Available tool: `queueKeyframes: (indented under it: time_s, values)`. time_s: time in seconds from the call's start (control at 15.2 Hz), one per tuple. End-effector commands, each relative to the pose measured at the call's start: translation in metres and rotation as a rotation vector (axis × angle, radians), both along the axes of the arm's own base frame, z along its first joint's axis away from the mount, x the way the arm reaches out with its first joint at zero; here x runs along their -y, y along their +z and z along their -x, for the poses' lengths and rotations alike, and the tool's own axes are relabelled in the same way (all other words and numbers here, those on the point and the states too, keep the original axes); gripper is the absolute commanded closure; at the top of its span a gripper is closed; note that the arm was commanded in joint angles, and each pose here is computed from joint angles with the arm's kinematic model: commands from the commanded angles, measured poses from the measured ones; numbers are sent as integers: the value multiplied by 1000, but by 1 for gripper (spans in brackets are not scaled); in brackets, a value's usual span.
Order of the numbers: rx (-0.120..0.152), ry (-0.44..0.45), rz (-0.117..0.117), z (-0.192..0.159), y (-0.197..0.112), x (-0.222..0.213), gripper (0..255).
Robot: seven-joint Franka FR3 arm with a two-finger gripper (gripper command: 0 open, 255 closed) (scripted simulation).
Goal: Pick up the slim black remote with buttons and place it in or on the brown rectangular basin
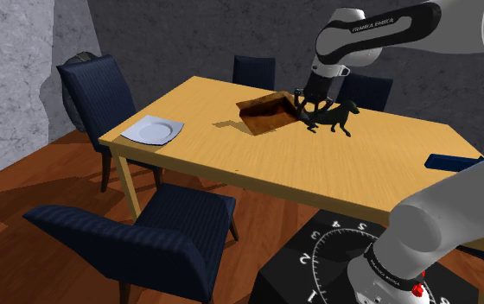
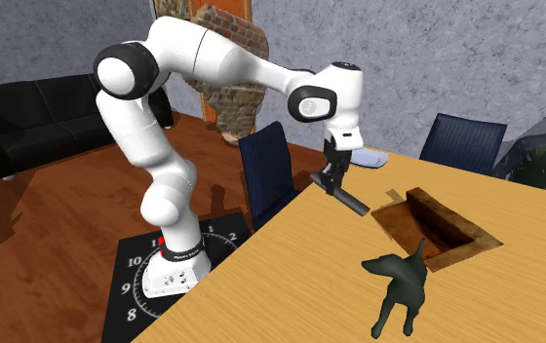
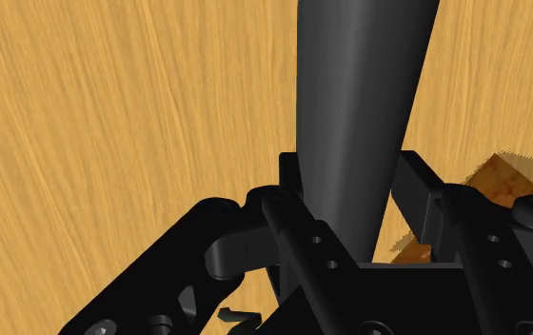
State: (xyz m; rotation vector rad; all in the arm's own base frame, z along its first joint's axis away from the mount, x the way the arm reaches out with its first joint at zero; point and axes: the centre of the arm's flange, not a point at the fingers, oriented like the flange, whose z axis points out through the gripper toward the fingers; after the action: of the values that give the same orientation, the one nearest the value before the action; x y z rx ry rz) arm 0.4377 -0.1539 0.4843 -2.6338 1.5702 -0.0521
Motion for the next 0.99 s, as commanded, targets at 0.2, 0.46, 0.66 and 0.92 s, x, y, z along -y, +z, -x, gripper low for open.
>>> queueKeyframes:
  time_s: [0.2,0.46,0.66,0.92]
  values:
    - [-1,0,0,-58,-1,27,255]
    - [-1,0,0,-105,-2,50,255]
    - [-1,0,0,-141,-3,68,255]
    - [-1,0,0,-188,-5,91,255]
